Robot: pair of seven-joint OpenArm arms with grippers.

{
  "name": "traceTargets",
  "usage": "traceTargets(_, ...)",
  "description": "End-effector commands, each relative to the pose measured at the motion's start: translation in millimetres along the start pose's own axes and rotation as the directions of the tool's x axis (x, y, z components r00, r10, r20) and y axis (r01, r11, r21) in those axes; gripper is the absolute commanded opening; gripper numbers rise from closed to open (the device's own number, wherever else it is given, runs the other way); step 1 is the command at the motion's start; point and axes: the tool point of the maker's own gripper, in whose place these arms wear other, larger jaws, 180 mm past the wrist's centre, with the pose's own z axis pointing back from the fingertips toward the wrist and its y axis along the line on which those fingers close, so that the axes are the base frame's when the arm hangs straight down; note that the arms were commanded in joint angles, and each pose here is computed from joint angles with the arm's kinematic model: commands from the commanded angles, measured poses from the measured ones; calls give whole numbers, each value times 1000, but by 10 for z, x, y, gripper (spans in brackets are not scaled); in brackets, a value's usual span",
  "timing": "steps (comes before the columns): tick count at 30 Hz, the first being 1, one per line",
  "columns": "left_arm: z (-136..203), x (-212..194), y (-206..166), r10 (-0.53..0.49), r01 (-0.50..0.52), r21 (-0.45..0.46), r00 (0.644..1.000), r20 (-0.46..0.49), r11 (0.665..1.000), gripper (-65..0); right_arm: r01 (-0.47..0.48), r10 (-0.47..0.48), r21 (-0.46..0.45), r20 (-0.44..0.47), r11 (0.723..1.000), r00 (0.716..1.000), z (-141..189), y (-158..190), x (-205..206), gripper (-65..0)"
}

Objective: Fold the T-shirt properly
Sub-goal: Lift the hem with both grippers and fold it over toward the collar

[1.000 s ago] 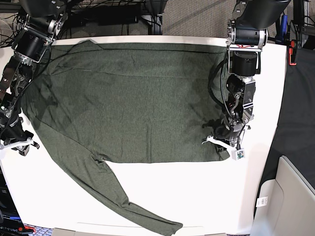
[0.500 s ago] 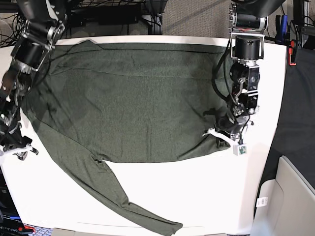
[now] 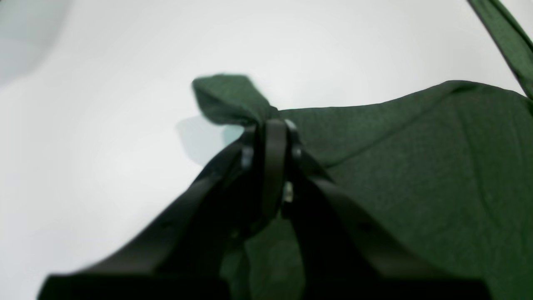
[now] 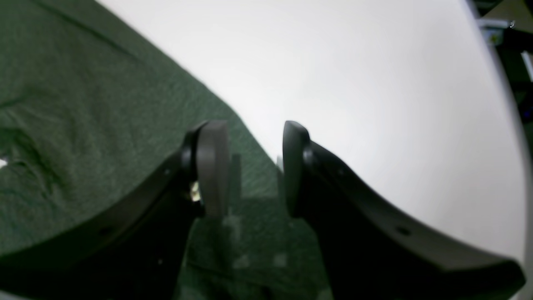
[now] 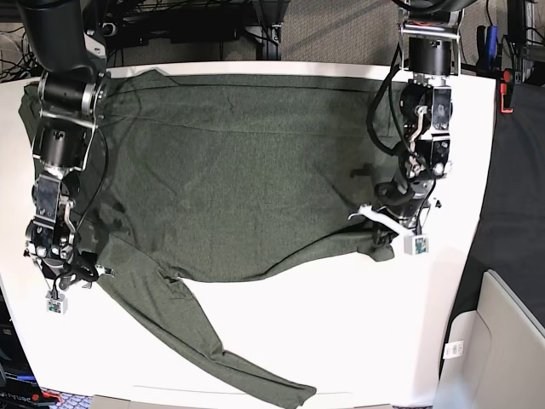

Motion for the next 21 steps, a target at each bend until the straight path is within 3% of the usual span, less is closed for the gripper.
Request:
traceTargets(1, 26, 205, 23, -16, 15, 2, 998, 58, 1000, -649, 10, -8, -22, 88, 1000, 996, 49, -124, 356, -421)
traceTargets(6, 77, 262, 39, -12, 11, 5, 997, 78, 1000, -649, -41, 45, -75, 53, 996, 998, -28, -277, 206, -415)
traceTargets(11, 106, 284, 170, 16, -18, 34, 997, 70, 999, -649, -84, 87, -93, 23, 992, 996, -56, -262, 85, -343)
traceTargets(21, 147, 295, 152, 11, -14, 30, 997, 78, 999, -649, -93, 91, -84, -34, 992, 995, -105, -246, -206, -343)
